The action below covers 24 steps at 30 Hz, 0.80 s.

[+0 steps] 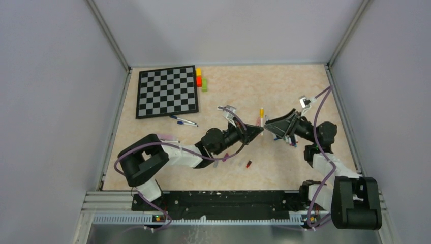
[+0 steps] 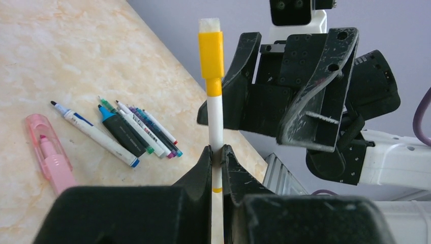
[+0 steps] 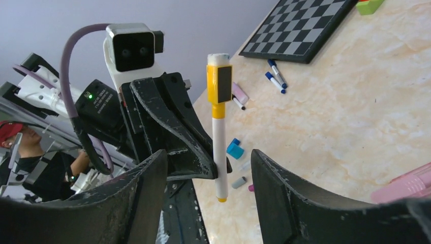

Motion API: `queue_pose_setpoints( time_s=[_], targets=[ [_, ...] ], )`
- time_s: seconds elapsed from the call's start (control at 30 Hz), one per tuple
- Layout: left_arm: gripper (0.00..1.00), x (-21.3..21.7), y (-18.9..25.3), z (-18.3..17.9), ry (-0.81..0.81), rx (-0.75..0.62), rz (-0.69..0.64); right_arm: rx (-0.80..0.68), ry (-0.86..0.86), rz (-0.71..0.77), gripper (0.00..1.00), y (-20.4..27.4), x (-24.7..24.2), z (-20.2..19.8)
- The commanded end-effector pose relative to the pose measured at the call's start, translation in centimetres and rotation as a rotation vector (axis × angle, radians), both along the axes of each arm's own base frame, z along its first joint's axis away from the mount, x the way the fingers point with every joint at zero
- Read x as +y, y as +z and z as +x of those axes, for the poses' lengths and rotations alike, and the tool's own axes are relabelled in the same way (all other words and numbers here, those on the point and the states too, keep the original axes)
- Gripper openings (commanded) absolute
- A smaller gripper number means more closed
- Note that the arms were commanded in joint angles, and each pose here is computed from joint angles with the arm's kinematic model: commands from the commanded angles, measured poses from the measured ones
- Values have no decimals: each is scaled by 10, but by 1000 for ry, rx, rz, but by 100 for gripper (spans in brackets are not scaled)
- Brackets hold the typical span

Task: Open the pen caps
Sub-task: Pick up the pen from the center of the board.

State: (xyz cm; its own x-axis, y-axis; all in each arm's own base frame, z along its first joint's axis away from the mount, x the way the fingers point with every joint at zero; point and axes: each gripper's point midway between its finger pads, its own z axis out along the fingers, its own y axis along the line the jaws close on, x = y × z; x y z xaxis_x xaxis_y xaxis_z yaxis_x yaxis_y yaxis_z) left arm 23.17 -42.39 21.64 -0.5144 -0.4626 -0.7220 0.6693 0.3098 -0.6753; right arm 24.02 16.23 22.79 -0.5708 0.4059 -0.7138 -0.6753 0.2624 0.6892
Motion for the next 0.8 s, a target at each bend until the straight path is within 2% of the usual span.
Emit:
queue_pose_setpoints(
  time_s=[0.0, 0.37, 0.67, 0.77],
  targets=[
    [0, -15, 31, 4, 14, -55, -63, -28, 0, 14, 58, 7, 7, 3],
    [0, -34, 31, -8, -13, -41, -51, 1, -20, 31, 44, 10, 11, 5],
    [0, -36, 27, -10, -9, -27, -45, -16, -20, 70, 47, 26, 11, 2],
    [0, -36, 29, -10, -4, -27, -50, -4, -35, 59, 43, 21, 10, 5]
  ],
)
